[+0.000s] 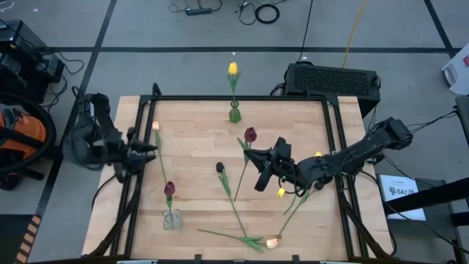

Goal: Sort flowers into vase by color
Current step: Put the dark red flower into the transparent vase

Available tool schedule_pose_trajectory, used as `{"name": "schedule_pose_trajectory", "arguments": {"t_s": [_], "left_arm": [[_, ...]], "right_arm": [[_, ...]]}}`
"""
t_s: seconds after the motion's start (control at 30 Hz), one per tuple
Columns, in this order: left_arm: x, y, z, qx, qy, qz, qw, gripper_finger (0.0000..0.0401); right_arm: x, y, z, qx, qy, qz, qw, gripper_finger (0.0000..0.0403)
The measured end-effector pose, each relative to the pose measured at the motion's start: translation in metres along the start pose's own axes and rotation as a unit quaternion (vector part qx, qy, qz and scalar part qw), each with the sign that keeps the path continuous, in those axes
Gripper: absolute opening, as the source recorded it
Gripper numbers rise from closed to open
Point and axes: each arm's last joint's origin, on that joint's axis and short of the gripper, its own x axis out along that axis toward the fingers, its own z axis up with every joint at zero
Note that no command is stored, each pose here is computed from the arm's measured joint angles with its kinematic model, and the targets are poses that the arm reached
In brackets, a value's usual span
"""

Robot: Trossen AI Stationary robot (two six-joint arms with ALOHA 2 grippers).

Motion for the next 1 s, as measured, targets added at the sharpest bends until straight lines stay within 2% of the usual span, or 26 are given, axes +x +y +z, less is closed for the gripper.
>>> {"name": "schedule_pose_trajectory", "arguments": {"t_s": [0.1,0.17,0.3,0.4,0.5,0.7,0.83,0.9,1.0], "left_arm": [[0.0,0.0,0.015,0.024,-0.036,-0.023,0.999,0.0171],[0.001,0.002,0.02,0.045,-0.05,-0.018,0.998,0.0171],[0.005,0.008,0.02,0.058,-0.056,0.016,0.997,0.0171],[0.009,0.009,0.02,0.067,-0.055,0.017,0.996,0.0171],[0.016,0.008,0.019,0.077,-0.051,0.014,0.996,0.0171],[0.038,0.001,0.012,0.09,-0.022,-0.019,0.996,0.0171],[0.05,-0.006,0.016,0.079,-0.037,-0.064,0.994,0.0171],[0.052,-0.008,0.02,0.077,-0.056,-0.081,0.992,0.0171],[0.055,-0.01,0.023,0.071,-0.072,-0.079,0.992,0.0171]], "right_arm": [[0.0,0.001,0.002,-0.012,-0.009,0.004,1.0,0.0],[0.0,0.002,0.005,-0.023,-0.02,0.008,0.999,0.0],[0.001,0.004,0.012,-0.052,-0.041,0.046,0.997,0.0],[0.003,0.005,0.015,-0.053,-0.046,0.077,0.995,0.0],[0.004,0.004,0.015,-0.051,-0.046,0.084,0.994,0.0],[0.009,0.002,0.017,-0.066,-0.045,0.126,0.989,0.0],[0.012,0.001,0.021,-0.055,-0.05,0.145,0.987,0.0],[0.013,0.006,0.029,-0.055,-0.053,0.155,0.985,0.0],[0.019,0.018,0.05,-0.086,-0.058,0.186,0.977,0.0]]}}
